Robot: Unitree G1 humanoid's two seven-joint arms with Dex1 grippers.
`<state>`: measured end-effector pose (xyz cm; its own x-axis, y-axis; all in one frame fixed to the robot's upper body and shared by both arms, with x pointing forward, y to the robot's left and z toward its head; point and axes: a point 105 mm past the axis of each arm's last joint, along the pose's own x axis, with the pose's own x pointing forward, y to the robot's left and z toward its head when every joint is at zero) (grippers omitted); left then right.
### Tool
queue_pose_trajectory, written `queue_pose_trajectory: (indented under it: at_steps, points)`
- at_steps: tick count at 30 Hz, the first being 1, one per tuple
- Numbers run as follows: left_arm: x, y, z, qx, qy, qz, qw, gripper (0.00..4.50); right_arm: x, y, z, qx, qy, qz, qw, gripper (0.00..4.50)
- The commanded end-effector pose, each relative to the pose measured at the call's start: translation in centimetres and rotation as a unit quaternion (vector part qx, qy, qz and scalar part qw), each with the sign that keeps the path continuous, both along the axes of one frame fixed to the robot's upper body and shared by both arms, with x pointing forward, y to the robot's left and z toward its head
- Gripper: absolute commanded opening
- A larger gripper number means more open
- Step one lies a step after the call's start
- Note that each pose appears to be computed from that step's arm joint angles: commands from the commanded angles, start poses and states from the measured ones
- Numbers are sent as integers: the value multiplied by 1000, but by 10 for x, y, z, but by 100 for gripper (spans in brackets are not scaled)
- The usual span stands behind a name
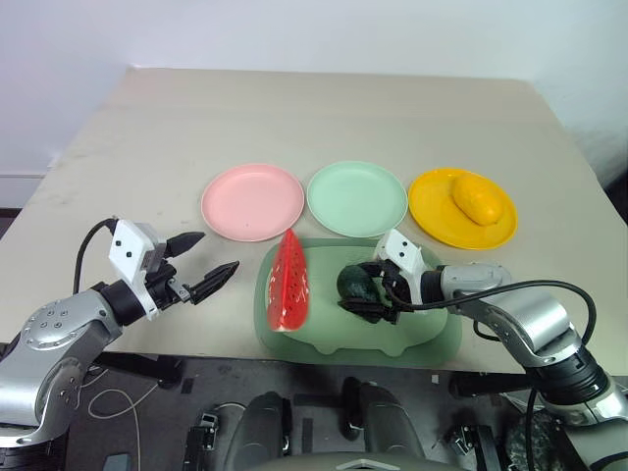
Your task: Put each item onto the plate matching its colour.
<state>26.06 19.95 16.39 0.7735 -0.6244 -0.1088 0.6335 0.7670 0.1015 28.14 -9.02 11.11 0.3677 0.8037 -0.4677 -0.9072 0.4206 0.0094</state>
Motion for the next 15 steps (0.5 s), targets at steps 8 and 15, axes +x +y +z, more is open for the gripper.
queue_pose_trajectory:
  at_steps: [8,15]
  points:
    - [-2,1,13,2,-26,2,1000,450,22,-1,50,46,-65,-22,997,332]
    - [1,-2,13,0,-29,0,1000,450,100,-11,99,58,-146,-124,980,332]
